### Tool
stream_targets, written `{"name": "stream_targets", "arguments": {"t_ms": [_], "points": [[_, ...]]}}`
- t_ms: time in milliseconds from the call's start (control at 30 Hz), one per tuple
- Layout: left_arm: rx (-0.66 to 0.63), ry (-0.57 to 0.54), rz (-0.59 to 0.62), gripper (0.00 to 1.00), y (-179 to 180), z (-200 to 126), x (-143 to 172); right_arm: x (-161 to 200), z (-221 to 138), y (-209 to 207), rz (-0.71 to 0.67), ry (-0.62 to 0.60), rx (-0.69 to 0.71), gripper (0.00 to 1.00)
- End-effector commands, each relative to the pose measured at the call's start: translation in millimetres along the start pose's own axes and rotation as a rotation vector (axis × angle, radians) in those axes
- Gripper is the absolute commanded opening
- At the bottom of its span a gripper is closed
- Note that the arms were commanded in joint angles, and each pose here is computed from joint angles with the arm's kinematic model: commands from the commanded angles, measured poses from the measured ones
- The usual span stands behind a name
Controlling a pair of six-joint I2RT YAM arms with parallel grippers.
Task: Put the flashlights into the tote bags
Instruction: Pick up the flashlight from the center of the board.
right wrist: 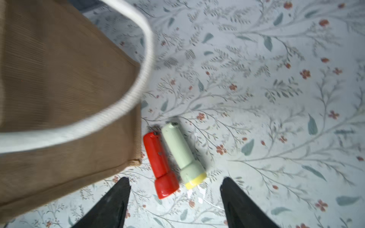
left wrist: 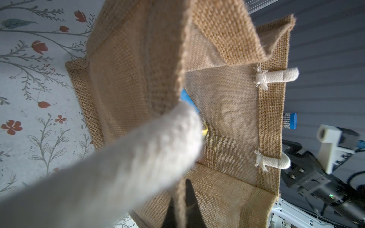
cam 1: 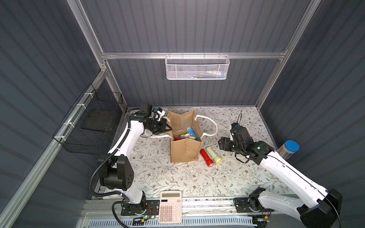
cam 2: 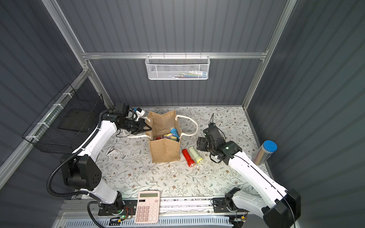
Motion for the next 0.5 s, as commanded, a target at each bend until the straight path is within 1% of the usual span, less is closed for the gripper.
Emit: {"name": "stream_targets", "arguments": {"t_ms": [0, 133, 167, 300, 467], "points": [[0.032, -0.047, 0.039, 0.0, -9.7, -9.0, -7.2, 20.9, 16.6, -14.2, 0.057, 0.061, 0.008, 0.75], [0.028, -0.046, 0.038, 0.0, -9.0, -8.9, -7.0, 28.7, 32.1, -10.8, 0.034, 0.093, -0.042, 0.75], [0.028, -0.044, 0.036, 0.0, -8.2, -8.1, -6.6, 32.5, 40.5, -9.3, 0.019, 0.125, -0.048, 0.75], [0.026, -0.04, 0.033, 0.0, -6.5, -6.6, -6.4, 32.1, 61.9, 2.8, -0.03, 0.178, -0.098, 0.73], [0.022, -0.036, 0.029, 0.0, -4.5, -4.6, -6.6, 28.3, 88.7, 8.3, -0.085, 0.229, -0.09, 0.71]]}}
Point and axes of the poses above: each gripper's point midway between its finger pads, its own z axis out along the fingers, its own y axis along the line the jaws close on, x = y × z, the point moved 4 cm from there along -z, back along the fingers, and after that the axes turned 7 degrees about -z, right-handed, at the moved point
